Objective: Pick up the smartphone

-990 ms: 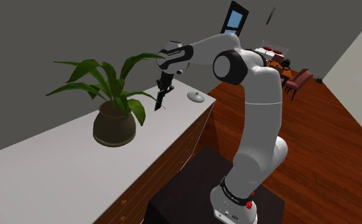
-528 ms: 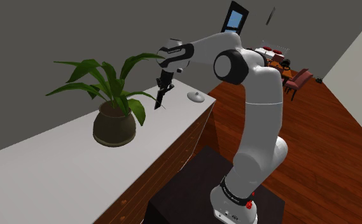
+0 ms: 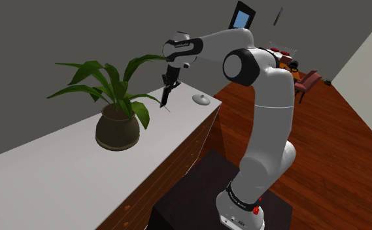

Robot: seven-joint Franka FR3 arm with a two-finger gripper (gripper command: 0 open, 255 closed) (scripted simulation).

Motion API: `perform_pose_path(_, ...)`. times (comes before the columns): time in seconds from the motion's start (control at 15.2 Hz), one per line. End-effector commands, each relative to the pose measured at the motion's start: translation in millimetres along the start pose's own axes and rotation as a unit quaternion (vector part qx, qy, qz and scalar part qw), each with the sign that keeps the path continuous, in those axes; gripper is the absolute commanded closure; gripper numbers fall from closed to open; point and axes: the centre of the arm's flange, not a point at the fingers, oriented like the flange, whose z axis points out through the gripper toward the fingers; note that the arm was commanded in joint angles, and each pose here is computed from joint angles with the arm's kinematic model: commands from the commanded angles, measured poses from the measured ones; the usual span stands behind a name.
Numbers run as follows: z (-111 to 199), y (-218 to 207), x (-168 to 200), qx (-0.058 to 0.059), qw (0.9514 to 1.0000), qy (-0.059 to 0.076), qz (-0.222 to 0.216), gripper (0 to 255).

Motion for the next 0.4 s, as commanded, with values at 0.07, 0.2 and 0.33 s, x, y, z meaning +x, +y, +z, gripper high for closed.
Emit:
perform_pose_path(0.07,-16.6,-2.4,-0.1,0.0,1.0,0.0,0.0,255)
perform_pose_path(0.2,-27.2,-2.6,-0.3,0.0,1.0,0.0,0.0,255)
perform_pose_path(0.33,-28.0,-2.6,-0.3,0.0,1.0,0.0,0.0,255)
